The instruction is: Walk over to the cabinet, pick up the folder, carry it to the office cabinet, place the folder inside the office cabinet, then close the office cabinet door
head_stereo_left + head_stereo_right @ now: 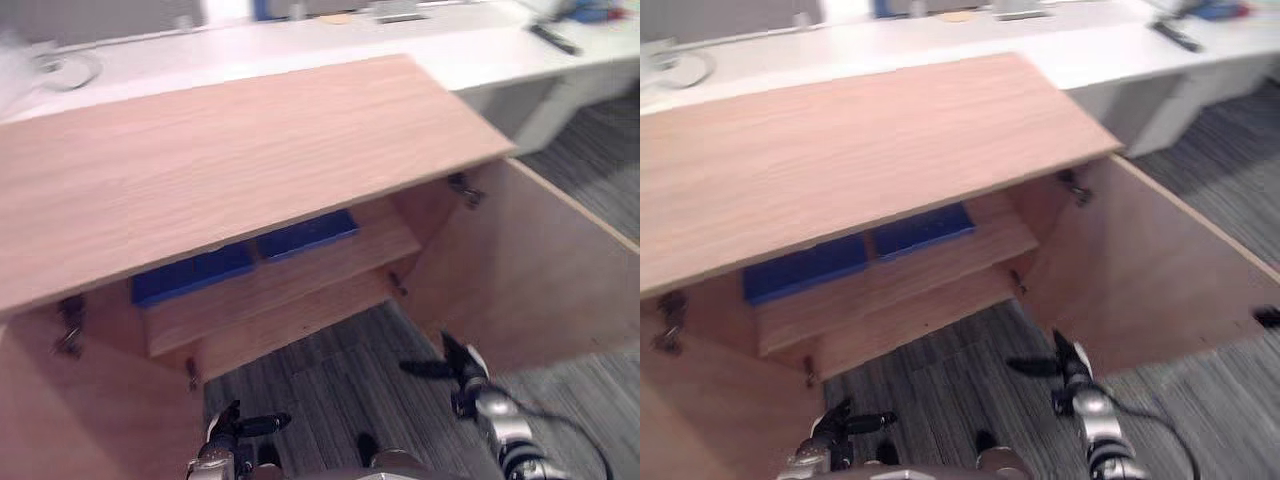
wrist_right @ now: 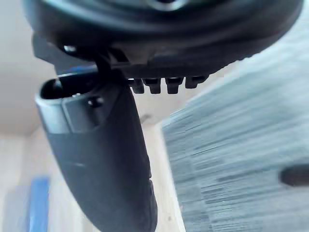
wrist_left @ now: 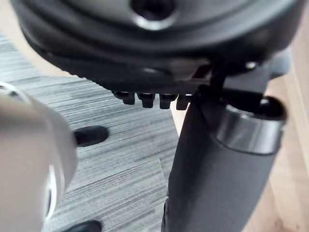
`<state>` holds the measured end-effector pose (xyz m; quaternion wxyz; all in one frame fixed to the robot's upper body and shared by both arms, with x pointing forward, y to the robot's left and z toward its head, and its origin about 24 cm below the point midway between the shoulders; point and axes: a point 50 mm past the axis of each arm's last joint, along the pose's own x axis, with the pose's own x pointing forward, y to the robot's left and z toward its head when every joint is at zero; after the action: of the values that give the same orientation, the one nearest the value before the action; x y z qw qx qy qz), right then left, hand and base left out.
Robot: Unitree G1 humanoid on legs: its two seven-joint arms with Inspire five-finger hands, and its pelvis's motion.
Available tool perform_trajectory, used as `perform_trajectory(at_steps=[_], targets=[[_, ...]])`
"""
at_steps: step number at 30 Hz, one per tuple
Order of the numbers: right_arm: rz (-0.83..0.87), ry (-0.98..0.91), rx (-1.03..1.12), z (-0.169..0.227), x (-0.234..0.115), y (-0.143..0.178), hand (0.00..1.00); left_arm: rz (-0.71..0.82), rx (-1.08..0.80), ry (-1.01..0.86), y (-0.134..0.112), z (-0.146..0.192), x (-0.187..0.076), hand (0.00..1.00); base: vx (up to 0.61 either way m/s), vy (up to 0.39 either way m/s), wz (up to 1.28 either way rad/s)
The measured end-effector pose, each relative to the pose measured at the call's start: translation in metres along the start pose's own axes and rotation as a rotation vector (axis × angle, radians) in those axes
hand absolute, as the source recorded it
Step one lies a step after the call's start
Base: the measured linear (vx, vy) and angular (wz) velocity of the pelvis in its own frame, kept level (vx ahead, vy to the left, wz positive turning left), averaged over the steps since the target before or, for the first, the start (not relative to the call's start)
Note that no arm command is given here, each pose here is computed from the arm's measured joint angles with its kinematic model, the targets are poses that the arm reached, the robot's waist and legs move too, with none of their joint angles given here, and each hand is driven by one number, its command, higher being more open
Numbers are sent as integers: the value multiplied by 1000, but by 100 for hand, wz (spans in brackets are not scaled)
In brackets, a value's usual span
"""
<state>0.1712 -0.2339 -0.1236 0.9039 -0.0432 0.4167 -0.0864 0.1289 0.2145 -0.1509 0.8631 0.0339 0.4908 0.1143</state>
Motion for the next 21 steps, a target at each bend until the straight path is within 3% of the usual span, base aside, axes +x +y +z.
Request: perform_trajectory(at_steps=[2, 4, 6, 11, 21], targets=[[-28, 119, 6, -42, -14, -1, 100, 3, 46, -9, 0, 2, 1, 100, -103, -135, -139], [-48, 161, 14, -58, -21, -4, 100, 1, 55, -12, 0, 3, 1, 100, -147, -89, -116], [-79, 175, 79, -63, -23, -5, 100, -15, 58, -7, -6, 3, 1, 100, -230, -65, -111], [-121, 248, 187, -89, -36, -7, 100, -51, 83, 132, -15, -42, -10, 100, -125, -67, -110], [-159, 308, 260, -109, -47, -11, 100, -80, 112, 135, -24, -41, -11, 100, 48, -113, -33]])
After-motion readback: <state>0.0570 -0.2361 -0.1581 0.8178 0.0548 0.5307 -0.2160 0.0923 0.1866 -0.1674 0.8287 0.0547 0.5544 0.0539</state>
